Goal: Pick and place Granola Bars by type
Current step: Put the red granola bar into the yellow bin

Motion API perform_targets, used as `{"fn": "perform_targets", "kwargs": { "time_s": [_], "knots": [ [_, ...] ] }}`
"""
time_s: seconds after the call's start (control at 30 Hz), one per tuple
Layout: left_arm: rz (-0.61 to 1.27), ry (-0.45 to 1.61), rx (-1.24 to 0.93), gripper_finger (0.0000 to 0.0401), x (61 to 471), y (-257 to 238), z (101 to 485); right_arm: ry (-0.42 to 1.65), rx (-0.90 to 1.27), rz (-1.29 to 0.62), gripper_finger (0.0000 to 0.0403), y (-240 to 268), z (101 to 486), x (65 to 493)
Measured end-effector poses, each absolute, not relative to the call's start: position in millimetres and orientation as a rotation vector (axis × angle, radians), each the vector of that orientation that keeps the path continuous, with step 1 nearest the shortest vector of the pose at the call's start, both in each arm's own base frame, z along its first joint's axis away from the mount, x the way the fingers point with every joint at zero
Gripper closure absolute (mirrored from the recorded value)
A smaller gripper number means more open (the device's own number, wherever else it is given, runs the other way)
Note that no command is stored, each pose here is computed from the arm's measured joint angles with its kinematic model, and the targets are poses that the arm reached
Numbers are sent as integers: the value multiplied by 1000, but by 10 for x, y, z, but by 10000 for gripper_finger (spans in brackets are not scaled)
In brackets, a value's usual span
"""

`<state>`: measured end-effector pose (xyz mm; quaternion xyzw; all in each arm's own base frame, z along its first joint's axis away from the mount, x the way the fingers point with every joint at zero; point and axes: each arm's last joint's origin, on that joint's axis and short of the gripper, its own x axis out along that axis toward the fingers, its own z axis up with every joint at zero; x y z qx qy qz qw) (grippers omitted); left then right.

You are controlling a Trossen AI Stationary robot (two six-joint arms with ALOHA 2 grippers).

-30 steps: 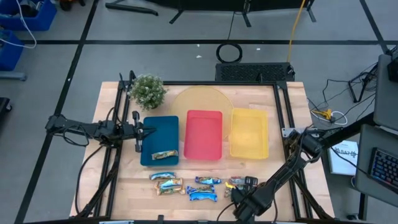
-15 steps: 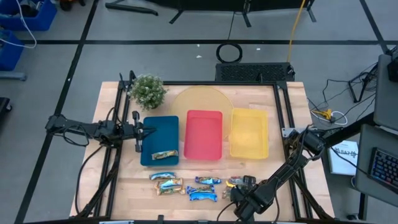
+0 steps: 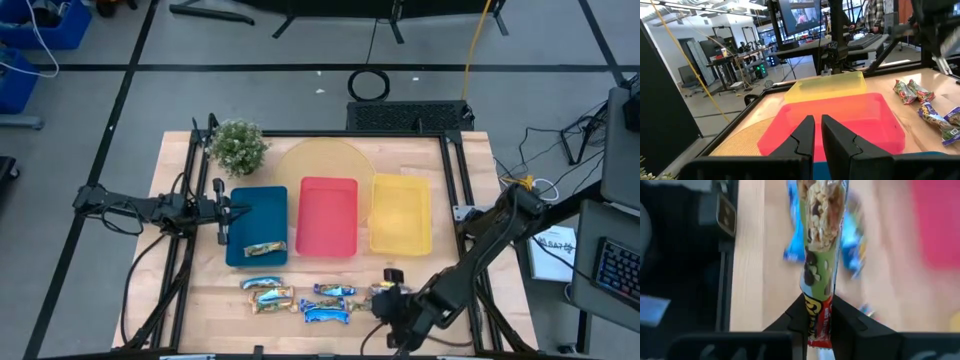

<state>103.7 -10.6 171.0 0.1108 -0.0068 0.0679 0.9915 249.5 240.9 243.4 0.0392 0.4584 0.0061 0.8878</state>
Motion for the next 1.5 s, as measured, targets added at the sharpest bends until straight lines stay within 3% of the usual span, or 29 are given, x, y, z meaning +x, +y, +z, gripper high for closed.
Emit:
{"fn": "perform_targets", "kwargs": {
  "time_s": [0.23, 0.7, 1.1, 1.33, 1.5],
  "knots": [
    [136, -13, 224, 359, 1037, -107, 1710, 822, -11, 39, 358, 2160, 2884, 2356],
    [136, -9, 278, 359, 1037, -107, 1710, 1244, -76, -399, 360, 775, 3166, 2046],
    [137, -8, 286, 359, 1037, -106, 1709, 1513, -149, -330, 361, 131, 2309, 2074],
    [137, -9, 286, 359, 1037, -106, 1710, 1547, -99, -230, 368, -3, 1827, 1977],
    [136, -9, 285, 359, 1037, -107, 1710, 1549, -97, -216, 362, -33, 1684, 1961]
  ]
}}
